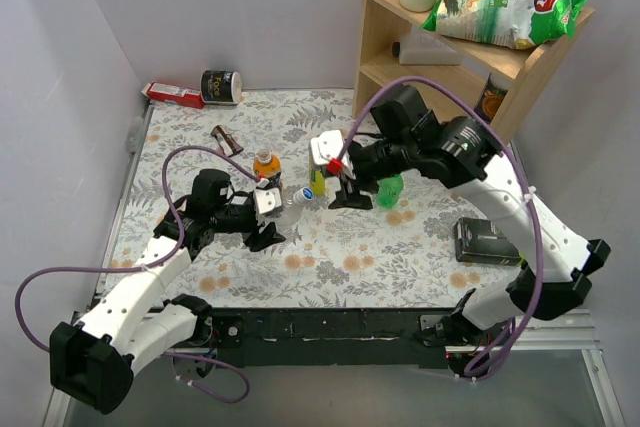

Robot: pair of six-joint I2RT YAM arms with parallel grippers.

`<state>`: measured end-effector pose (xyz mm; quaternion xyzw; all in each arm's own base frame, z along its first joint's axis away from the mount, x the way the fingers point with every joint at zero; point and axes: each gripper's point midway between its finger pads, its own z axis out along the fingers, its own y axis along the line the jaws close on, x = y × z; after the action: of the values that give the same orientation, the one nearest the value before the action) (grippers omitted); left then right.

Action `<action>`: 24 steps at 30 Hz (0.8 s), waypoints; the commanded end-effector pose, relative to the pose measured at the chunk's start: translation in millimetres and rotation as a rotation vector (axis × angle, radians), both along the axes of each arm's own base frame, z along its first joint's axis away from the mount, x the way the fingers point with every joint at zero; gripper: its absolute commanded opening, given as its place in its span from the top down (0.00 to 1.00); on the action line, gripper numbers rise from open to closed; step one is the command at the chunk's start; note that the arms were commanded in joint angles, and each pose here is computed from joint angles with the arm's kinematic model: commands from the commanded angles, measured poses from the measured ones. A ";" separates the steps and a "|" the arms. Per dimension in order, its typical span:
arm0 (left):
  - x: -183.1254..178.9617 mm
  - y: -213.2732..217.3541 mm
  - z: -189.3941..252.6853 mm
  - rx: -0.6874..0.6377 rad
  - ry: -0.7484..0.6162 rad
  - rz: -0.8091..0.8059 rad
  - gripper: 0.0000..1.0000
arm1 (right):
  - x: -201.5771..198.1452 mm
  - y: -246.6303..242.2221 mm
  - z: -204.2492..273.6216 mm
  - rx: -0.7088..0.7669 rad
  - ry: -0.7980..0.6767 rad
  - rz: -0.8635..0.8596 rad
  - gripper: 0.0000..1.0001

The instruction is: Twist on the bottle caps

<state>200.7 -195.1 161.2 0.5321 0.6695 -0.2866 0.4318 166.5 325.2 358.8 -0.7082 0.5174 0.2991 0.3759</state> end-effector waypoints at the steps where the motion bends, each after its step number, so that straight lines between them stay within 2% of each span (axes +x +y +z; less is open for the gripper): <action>1: -19.8 -8.9 14.9 -0.016 0.017 -0.147 1.00 | -11.2 -0.7 -24.8 -0.051 -0.196 0.177 0.29; 9: -25.4 -11.2 23.1 -0.002 0.007 -0.233 1.00 | -24.3 19.6 -30.5 -0.042 -0.335 0.303 0.28; 14: -27.5 -10.6 22.5 0.004 0.008 -0.243 1.00 | -23.8 26.6 -29.6 -0.028 -0.380 0.307 0.30; 24: -25.0 -12.6 26.2 -0.004 -0.010 -0.252 1.00 | -25.9 22.9 -44.8 -0.083 -0.413 0.371 0.52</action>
<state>173.7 -200.7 168.2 0.6007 0.6237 -0.3321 0.3740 141.8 350.0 310.9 -0.8434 0.3242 0.2024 0.3776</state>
